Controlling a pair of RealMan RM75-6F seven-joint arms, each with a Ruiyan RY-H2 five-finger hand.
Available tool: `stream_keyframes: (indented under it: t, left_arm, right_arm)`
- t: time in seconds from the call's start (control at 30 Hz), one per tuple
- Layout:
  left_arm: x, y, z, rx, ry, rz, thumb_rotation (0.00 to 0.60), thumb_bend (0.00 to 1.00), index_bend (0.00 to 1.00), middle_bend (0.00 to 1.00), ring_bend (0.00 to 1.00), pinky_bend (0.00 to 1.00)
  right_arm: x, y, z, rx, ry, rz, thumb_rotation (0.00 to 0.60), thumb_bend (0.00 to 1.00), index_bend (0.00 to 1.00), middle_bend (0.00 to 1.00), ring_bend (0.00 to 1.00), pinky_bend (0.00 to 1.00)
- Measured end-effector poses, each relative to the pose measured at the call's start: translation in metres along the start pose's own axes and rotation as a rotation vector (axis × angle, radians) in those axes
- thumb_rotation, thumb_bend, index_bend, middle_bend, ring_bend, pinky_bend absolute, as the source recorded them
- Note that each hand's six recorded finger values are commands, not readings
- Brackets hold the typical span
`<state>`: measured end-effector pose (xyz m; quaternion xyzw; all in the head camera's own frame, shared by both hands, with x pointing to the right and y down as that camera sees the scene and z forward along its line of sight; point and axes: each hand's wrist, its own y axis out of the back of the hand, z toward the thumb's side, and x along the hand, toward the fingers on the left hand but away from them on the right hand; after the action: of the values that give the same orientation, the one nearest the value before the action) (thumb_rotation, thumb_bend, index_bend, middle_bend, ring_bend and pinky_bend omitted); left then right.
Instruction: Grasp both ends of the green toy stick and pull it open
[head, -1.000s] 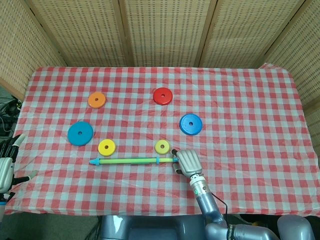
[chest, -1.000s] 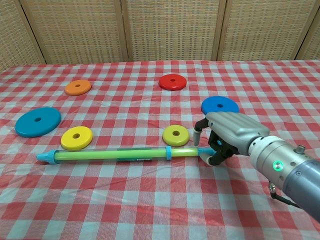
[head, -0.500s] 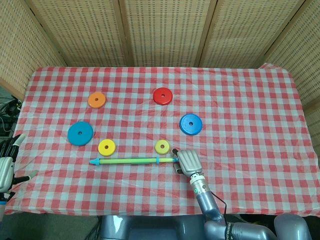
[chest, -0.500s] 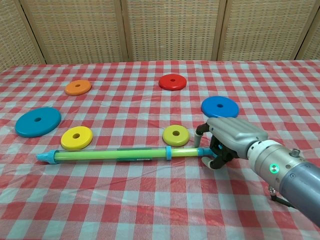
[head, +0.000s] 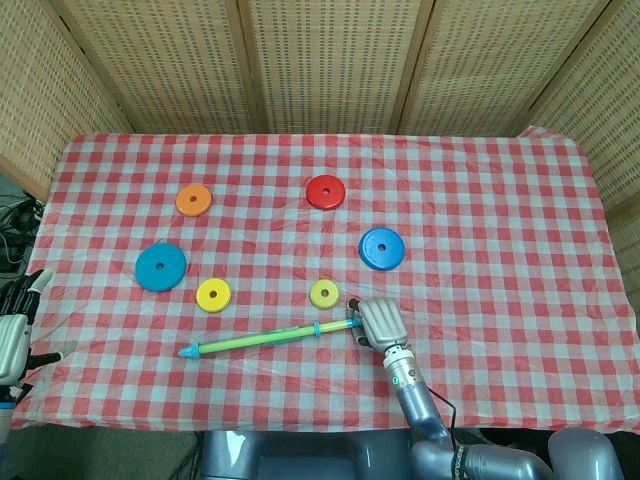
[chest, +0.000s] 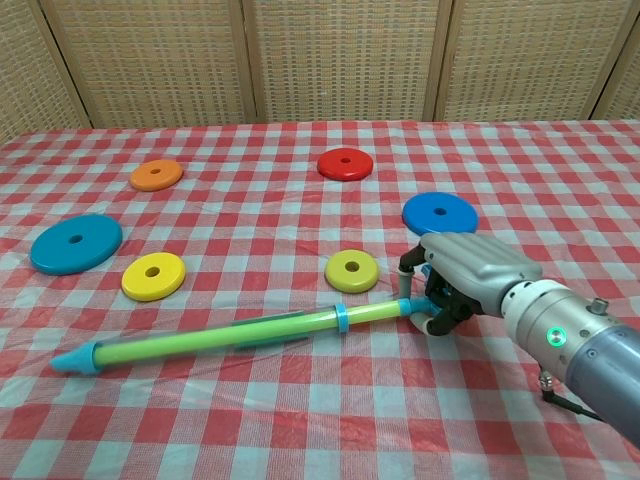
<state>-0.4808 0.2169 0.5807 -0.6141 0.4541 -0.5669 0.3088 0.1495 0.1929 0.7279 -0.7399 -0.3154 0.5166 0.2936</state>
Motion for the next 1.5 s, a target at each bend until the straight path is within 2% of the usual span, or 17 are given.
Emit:
stream_keyframes:
  t: [0.33,0.53,0.77,1.07,1.2,1.5]
  left_arm:
    - [0.002,-0.003,0.001,-0.005,0.005,-0.012,0.600,0.15,0.04,0.00,0.00,0.00]
    - [0.010,-0.008,0.004,-0.016,0.014,-0.038,0.600,0.16,0.11,0.00,0.00,0.00]
    - [0.026,-0.005,0.011,-0.018,0.013,-0.050,0.600,0.16,0.15,0.00,0.00,0.00]
    - [0.057,-0.001,0.034,-0.023,-0.007,-0.088,0.600,0.16,0.20,0.00,0.00,0.00]
    - [0.070,0.003,0.046,-0.024,-0.021,-0.092,0.600,0.17,0.21,0.00,0.00,0.00]
    - [0.102,0.003,0.085,-0.031,-0.064,-0.109,0.600,0.24,0.35,0.00,0.00,0.00]
  right_arm:
    - [-0.001,0.028,0.002,-0.012,0.001,-0.047,0.600,0.58,0.77,1.00,1.00,0.79]
    - [-0.008,0.052,0.001,0.015,-0.038,-0.072,0.600,0.58,0.77,1.00,1.00,0.79]
    - [-0.018,0.076,0.002,0.025,-0.096,-0.093,0.600,0.59,0.79,1.00,1.00,0.79]
    - [-0.035,0.114,0.002,0.023,-0.192,-0.126,0.600,0.61,0.80,1.00,1.00,0.80]
    - [-0.040,0.134,0.005,0.023,-0.212,-0.150,0.600,0.61,0.80,1.00,1.00,0.80]
    - [-0.047,0.153,0.003,0.016,-0.247,-0.160,0.600,0.61,0.81,1.00,1.00,0.80]
